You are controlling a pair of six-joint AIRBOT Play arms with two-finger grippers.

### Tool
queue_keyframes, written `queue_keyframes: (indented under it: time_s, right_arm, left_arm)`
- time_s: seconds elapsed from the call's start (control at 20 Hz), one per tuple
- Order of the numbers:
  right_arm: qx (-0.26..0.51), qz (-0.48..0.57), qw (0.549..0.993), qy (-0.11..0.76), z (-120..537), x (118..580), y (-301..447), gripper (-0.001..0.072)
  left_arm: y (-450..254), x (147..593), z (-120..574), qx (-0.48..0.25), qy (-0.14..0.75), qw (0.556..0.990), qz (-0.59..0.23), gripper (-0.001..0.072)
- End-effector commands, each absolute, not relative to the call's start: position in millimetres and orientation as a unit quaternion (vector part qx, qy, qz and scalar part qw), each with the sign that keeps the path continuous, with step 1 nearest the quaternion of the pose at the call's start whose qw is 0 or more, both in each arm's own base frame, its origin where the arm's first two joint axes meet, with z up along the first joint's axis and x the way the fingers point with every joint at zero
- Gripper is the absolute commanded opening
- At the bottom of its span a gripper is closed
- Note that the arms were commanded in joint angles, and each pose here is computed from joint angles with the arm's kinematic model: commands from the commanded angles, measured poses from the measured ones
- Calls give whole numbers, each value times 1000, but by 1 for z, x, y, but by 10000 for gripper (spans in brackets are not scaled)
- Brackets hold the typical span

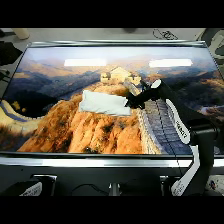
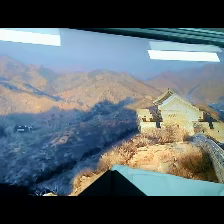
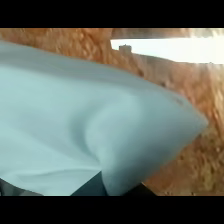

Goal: Fold the shirts.

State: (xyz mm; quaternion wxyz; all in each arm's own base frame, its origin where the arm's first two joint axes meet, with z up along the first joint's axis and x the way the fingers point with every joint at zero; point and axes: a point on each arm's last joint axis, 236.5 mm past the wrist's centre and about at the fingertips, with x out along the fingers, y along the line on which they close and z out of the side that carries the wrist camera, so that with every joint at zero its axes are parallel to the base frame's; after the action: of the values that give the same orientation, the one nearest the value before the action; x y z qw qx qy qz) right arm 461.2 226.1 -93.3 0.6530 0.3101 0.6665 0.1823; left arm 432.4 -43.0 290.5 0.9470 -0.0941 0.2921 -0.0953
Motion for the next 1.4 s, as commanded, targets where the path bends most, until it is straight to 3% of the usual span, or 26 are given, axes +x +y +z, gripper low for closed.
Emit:
queue_keyframes:
  time_s: [0.0, 0.2, 0.35, 0.8, 1.35]
  right_arm:
    - [321, 198, 678, 631, -81, 486, 226, 20]
    - [353, 165, 739, 550, -18, 544, 149, 19]
    - [392, 107, 761, 505, 14, 558, 58, 19]
    - [437, -51, 788, 430, 59, 512, -157, 19]
    - [453, -123, 773, 426, 52, 472, -226, 19]
  left_arm:
    - [-43, 432, 290, -95, 293, 946, -95, 23]
    - [-43, 432, 290, -95, 293, 946, -95, 23]
    - [-43, 432, 290, -95, 293, 946, -95, 23]
    - [-44, 432, 290, -96, 294, 946, -96, 23]
    - [-55, 424, 282, -90, 317, 938, -110, 23]
